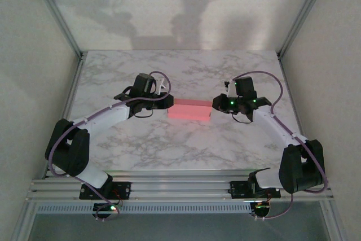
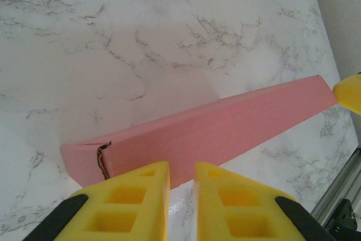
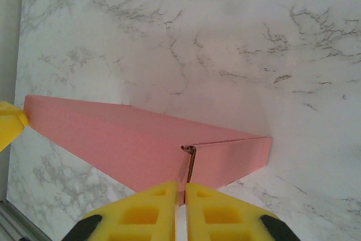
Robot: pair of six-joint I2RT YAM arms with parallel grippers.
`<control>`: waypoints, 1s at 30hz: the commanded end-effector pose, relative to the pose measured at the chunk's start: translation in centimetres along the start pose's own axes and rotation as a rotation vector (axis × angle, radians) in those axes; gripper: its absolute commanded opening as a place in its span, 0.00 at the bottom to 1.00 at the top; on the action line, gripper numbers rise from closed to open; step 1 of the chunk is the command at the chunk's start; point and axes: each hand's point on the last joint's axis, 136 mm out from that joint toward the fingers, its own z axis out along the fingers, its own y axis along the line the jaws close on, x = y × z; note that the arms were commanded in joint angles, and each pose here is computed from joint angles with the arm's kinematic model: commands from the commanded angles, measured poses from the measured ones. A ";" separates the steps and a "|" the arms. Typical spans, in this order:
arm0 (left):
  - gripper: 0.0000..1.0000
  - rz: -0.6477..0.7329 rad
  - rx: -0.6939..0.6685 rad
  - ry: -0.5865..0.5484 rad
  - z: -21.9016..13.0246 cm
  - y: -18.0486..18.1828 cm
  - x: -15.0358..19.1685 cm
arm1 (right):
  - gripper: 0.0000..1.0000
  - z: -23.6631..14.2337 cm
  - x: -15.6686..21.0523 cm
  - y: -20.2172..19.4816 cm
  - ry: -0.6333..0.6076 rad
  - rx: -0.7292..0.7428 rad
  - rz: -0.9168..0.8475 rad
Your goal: Fold the paper box
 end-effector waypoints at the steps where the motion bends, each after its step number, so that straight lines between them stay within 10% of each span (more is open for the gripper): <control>1: 0.20 -0.019 -0.023 0.046 0.2 0.6 1.1 | 0.11 0.1 0.0 1.1 0.013 -0.026 -0.031; 30: 0.20 -0.019 -0.017 0.048 0.2 0.5 1.5 | 0.15 0.6 -1.0 2.9 -0.046 -0.103 0.048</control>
